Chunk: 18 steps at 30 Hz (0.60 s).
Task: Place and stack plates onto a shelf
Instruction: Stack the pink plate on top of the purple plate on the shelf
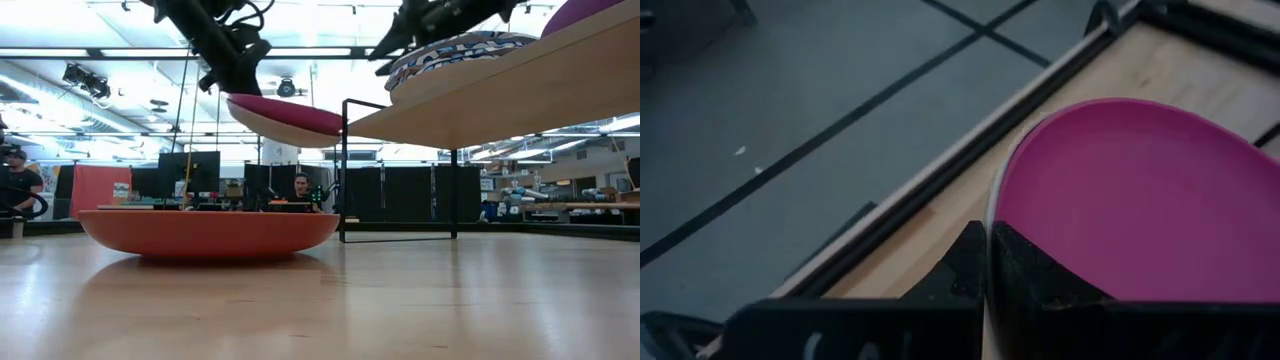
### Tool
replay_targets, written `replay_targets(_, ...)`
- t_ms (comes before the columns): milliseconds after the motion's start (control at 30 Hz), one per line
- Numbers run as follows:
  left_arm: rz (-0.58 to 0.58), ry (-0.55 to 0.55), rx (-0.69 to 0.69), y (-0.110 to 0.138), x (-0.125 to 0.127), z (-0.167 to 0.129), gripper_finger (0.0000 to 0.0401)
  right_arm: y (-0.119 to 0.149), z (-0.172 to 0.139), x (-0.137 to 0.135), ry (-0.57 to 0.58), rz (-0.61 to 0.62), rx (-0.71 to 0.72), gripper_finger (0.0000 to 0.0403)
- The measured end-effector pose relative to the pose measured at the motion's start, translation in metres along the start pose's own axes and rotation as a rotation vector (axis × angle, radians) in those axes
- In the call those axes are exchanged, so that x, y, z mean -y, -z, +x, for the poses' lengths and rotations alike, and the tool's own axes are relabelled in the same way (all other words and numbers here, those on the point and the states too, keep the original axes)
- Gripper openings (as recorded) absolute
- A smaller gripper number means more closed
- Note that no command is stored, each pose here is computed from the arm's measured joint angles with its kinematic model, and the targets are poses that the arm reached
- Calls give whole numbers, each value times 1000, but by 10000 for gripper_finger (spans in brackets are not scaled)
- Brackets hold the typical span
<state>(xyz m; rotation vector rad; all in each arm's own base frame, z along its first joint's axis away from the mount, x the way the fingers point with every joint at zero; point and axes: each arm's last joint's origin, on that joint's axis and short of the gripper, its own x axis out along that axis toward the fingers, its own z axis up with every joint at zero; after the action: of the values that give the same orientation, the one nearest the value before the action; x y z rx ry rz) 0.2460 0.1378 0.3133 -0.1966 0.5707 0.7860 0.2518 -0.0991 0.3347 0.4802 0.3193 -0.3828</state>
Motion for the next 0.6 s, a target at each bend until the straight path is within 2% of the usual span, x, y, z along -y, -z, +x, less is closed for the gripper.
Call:
replay_targets(233, -38, 6, 88, -9, -2, 0, 12, -2, 14, 20, 25, 31, -23, 165)
replay_targets(600, -54, 13, 133, -14, -1, 0, 12, 2, 36, 28, -25, 82, -57, 165)
